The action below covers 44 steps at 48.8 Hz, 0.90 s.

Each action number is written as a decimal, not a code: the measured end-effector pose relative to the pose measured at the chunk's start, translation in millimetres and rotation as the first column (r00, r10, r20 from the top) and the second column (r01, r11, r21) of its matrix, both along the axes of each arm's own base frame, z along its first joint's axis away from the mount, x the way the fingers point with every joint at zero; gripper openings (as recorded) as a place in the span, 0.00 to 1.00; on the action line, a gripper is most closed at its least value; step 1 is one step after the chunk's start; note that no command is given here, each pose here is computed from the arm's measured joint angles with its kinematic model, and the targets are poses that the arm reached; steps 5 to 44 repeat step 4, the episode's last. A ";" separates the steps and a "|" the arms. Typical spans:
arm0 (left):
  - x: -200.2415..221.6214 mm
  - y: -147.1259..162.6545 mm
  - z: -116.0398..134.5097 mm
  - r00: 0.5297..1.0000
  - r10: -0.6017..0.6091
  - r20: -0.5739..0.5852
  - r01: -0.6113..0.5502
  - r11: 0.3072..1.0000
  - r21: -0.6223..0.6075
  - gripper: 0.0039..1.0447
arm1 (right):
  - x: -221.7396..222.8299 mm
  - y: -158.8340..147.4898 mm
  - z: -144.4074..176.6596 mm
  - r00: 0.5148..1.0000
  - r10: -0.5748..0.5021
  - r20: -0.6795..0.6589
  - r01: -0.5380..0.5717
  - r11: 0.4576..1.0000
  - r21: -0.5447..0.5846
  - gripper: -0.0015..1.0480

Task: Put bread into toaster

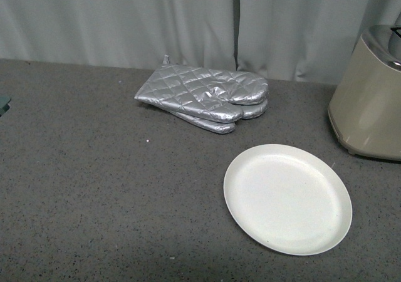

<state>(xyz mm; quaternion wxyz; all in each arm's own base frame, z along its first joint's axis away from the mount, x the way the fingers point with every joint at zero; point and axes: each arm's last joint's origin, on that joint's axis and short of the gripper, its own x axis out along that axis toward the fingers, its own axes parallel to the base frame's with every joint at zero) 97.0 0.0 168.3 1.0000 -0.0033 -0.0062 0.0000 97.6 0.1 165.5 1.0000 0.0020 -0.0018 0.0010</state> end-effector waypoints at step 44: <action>0.0 0.0 0.0 1.000 0.000 0.000 0.000 1.000 0.000 0.94 | 0.0 0.0 0.0 1.000 0.000 0.000 0.000 1.000 0.000 0.91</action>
